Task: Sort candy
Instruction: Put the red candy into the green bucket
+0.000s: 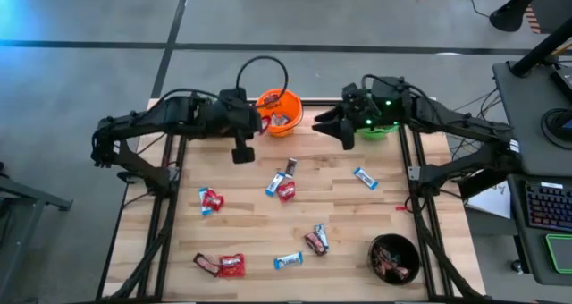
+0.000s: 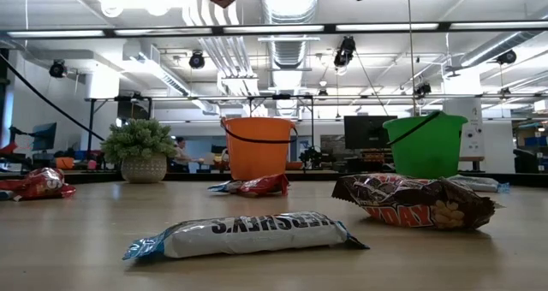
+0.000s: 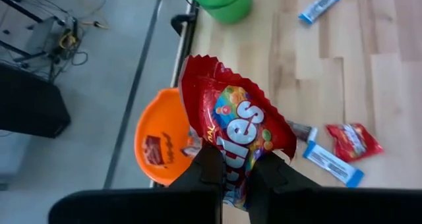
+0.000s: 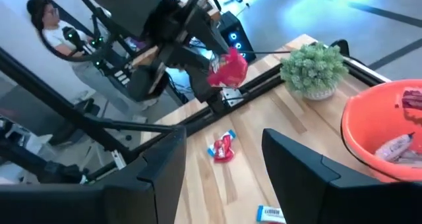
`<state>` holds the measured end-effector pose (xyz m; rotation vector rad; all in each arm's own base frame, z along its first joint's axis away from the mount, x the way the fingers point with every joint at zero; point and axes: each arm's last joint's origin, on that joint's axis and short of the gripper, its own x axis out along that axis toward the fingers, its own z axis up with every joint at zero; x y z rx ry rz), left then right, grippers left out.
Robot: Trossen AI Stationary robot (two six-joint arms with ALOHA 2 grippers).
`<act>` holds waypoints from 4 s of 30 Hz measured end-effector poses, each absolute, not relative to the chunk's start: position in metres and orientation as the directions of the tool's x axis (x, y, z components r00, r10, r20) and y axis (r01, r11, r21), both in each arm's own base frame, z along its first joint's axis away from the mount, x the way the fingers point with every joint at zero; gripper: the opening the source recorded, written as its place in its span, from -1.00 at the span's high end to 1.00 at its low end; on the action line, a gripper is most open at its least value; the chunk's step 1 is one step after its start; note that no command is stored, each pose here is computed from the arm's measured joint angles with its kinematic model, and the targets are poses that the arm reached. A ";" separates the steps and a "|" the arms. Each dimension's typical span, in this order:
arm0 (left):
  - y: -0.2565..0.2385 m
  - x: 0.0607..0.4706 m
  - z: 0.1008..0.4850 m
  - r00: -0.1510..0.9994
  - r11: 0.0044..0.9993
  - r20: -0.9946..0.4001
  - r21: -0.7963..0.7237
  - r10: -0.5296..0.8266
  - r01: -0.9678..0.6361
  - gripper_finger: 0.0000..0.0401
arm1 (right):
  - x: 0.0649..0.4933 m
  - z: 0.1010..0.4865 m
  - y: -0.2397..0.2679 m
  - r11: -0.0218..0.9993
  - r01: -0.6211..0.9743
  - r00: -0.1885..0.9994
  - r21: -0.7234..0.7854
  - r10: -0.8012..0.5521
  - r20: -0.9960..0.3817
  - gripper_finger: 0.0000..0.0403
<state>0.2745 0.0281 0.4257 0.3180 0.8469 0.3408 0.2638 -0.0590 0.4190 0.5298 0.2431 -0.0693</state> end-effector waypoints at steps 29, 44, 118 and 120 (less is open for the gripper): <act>0.054 0.308 0.417 0.664 0.879 -0.605 0.441 0.440 -0.181 0.99 | 0.336 0.380 -0.090 0.867 0.185 0.978 0.463 -0.115 -0.176 0.05; 0.056 0.320 0.416 0.714 0.881 -0.567 0.449 0.410 -0.149 0.99 | 0.335 0.381 -0.096 0.841 0.197 0.978 0.504 -0.131 -0.163 0.05; 0.056 0.269 0.443 0.460 0.871 -0.746 0.468 0.481 -0.151 0.15 | 0.180 0.374 -0.171 0.665 0.704 0.603 0.249 -0.375 -0.704 0.91; 0.056 0.268 0.442 0.457 0.871 -0.748 0.468 0.481 -0.150 0.15 | 0.174 0.371 -0.174 0.652 0.722 0.569 0.232 -0.369 -0.734 0.91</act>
